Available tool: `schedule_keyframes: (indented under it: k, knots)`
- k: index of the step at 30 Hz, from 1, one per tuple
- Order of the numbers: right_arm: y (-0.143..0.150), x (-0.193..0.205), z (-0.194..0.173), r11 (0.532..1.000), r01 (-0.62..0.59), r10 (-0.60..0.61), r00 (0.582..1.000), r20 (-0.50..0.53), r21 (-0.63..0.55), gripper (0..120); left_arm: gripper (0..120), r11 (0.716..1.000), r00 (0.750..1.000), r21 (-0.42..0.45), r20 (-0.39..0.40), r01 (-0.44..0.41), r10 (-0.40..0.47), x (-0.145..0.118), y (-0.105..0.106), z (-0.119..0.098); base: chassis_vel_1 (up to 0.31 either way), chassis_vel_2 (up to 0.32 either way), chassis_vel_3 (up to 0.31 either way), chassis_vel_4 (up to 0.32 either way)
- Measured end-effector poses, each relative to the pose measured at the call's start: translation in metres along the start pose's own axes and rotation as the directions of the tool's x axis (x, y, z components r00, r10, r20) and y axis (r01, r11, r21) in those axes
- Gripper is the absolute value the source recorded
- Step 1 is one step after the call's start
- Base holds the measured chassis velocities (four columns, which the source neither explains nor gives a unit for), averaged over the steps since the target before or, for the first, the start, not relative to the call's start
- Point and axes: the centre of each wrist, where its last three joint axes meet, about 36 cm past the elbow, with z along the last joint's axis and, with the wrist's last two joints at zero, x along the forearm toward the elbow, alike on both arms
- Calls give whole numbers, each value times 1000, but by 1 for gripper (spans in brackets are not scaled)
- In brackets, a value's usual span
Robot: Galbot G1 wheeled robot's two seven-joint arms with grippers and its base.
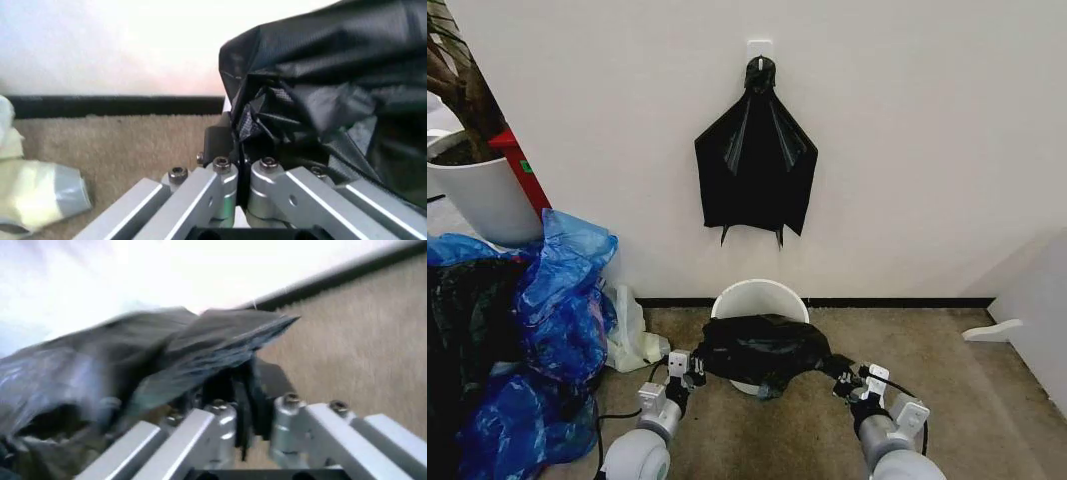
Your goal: Place the garbage bag over the trash bin.
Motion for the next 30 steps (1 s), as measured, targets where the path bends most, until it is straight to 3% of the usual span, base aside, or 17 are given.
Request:
schedule_keyframes:
  k: [10,12,15,18,20,25,27,30]
  knots:
    - [4,33,7,960,46,-88,986,142,276,41,0,1000,999,5,35,10,-10,2,-2,-15,0,0,0,0]
    - [2,34,8,953,52,-101,983,152,298,44,0,1000,999,7,36,10,-10,3,-2,-16,0,0,0,0]
    - [0,39,12,937,82,-145,976,163,340,58,0,1000,999,11,42,8,-8,2,-4,-20,0,0,0,0]
    - [4,42,12,949,109,-153,980,128,296,69,0,1000,999,11,41,5,-6,3,-6,-23,0,0,0,0]
    - [5,42,12,953,113,-151,982,116,281,71,0,1000,999,11,41,5,-5,3,-6,-24,0,0,0,0]
    - [11,39,4,994,105,-103,994,-47,38,95,0,1000,999,12,43,5,-6,3,-5,-25,0,0,0,0]
    - [12,37,2,995,102,-102,993,-64,-3,98,0,1000,999,12,43,5,-5,3,-5,-26,0,0,0,0]
    - [15,33,-7,981,95,-117,985,-127,-168,100,0,1000,999,13,45,3,-4,3,-5,-27,0,0,0,0]
